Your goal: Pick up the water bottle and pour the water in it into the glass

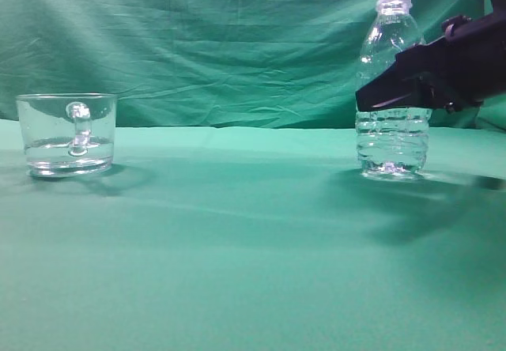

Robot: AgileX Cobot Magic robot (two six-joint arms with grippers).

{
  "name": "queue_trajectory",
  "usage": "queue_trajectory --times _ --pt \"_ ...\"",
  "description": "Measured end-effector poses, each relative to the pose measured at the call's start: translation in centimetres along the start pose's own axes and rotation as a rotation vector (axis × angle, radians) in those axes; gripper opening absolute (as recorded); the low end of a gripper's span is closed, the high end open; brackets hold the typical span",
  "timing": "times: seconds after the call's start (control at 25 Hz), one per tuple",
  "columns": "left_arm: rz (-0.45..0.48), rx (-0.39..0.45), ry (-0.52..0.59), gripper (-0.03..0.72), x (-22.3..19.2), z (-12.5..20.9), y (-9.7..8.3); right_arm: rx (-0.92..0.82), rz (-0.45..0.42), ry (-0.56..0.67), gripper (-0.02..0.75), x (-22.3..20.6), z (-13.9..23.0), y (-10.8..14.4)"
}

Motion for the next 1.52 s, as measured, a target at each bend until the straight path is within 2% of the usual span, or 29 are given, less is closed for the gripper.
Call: queue_trajectory --times 0.16,0.36,0.48,0.72,0.76,0.96,1.16,1.28,1.44,1.48,1.52 --pt "0.000 0.000 0.000 0.000 0.0 0.0 0.0 0.002 -0.003 -0.005 0.299 0.0 0.0 0.0" --pt "0.000 0.000 0.000 0.000 0.0 0.0 0.0 -0.003 -0.007 -0.005 0.534 0.0 0.0 0.1" --pt "0.000 0.000 0.000 0.000 0.0 0.0 0.0 -0.020 -0.005 -0.012 0.644 0.0 -0.3 0.1" --pt "0.000 0.000 0.000 0.000 0.0 0.0 0.0 -0.033 0.018 -0.057 0.641 1.0 -2.9 -0.1" --pt "0.000 0.000 0.000 0.000 0.0 0.0 0.0 -0.036 0.027 -0.089 0.666 1.7 -4.4 -0.1" --pt "0.000 0.000 0.000 0.000 0.0 0.0 0.0 -0.008 0.049 -0.202 0.666 4.0 -9.2 0.2" --pt "0.000 0.000 0.000 0.000 0.0 0.0 0.0 0.030 0.102 -0.239 0.666 7.2 -13.1 0.8" --pt "0.000 0.000 0.000 0.000 0.0 0.0 0.0 0.036 0.136 -0.249 0.487 9.9 -15.4 1.6" --pt "0.000 0.000 0.000 0.000 0.0 0.0 0.0 0.033 0.146 -0.281 0.156 13.6 -18.1 3.5" --pt "0.000 0.000 0.000 0.000 0.0 0.0 0.0 0.032 0.143 -0.293 0.092 14.6 -18.7 4.1" --pt "0.000 0.000 0.000 0.000 0.0 0.0 0.0 0.033 0.147 -0.305 0.059 15.5 -19.2 4.5"
Point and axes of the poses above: a point on each arm's last joint axis where the gripper is mounted, x pointing back along that axis away from the gripper, y along the wrist's bending axis when the last joint is at zero, z = x × y, the point moved 5 cm from there along -x, pointing out along that axis toward the gripper, and after that the axes turned 4 degrees about x, right-handed, at the moved point
